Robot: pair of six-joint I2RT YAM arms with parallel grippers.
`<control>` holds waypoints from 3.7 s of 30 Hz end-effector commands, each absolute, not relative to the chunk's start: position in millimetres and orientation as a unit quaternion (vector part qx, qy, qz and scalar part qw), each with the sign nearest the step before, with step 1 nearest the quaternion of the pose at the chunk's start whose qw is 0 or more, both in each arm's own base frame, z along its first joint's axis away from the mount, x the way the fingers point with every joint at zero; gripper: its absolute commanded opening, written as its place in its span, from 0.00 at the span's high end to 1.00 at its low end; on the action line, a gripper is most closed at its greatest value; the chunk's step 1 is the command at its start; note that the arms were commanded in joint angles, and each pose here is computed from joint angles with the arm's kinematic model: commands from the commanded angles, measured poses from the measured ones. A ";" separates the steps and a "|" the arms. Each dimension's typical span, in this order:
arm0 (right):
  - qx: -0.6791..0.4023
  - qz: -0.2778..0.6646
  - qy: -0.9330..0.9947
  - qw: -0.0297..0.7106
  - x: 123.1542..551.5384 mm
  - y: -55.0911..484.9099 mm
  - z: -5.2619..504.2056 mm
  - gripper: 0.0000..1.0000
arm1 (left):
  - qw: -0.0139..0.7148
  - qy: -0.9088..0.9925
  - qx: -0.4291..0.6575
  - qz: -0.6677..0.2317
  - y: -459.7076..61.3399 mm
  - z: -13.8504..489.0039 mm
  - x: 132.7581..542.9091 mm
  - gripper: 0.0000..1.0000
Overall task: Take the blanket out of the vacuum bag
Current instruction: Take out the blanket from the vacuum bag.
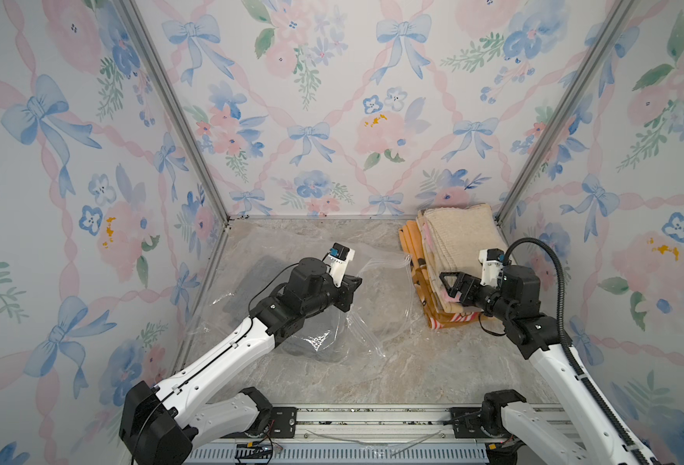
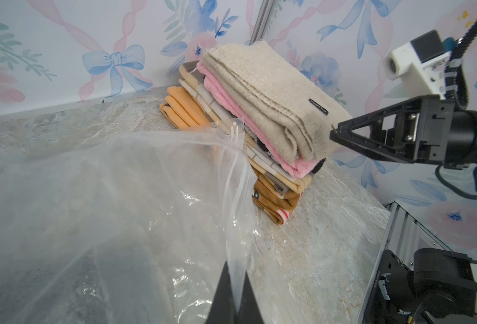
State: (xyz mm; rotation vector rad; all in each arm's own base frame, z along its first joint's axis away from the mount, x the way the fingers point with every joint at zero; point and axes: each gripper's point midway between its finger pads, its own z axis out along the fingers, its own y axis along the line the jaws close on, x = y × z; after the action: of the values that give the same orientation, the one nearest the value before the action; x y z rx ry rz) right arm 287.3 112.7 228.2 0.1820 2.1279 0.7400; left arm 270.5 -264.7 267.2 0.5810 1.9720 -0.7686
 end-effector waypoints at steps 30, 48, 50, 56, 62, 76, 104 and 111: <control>0.116 0.481 0.845 0.201 277.1 363.1 104.4 0.16 | 0.510 0.718 0.269 -0.390 -280.6 298.0 236.5 1.00; 0.138 0.436 0.875 0.158 268.5 391.4 52.7 0.16 | 0.519 0.705 0.276 -0.396 -292.1 303.2 231.2 1.00; 0.137 0.427 0.879 0.159 270.4 392.5 46.4 0.16 | 0.518 0.705 0.277 -0.396 -293.4 303.3 231.6 1.00; 0.135 0.411 0.884 0.178 282.5 397.8 41.4 0.21 | 0.511 0.705 0.286 -0.400 -296.1 307.2 228.1 1.00; 0.133 0.411 0.879 0.200 297.3 408.2 44.8 0.23 | 0.519 0.696 0.278 -0.412 -293.5 318.2 224.9 1.00; 0.098 0.425 0.864 0.252 311.4 406.4 71.9 0.92 | 0.533 0.718 0.234 -0.381 -277.4 305.2 236.9 1.00; 0.013 0.415 0.841 0.348 314.7 382.3 179.9 1.00 | 0.575 0.759 0.130 -0.275 -209.8 286.3 268.8 1.00; -0.025 0.400 0.840 0.365 326.9 378.3 214.3 1.00 | 0.567 0.771 0.128 -0.258 -199.7 272.3 267.0 1.00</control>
State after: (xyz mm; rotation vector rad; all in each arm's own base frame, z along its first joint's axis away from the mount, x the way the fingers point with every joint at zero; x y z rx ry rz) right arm 315.1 382.4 164.3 -0.0115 2.2548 1.0218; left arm 268.7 -206.7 285.3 0.3030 1.7793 -0.6357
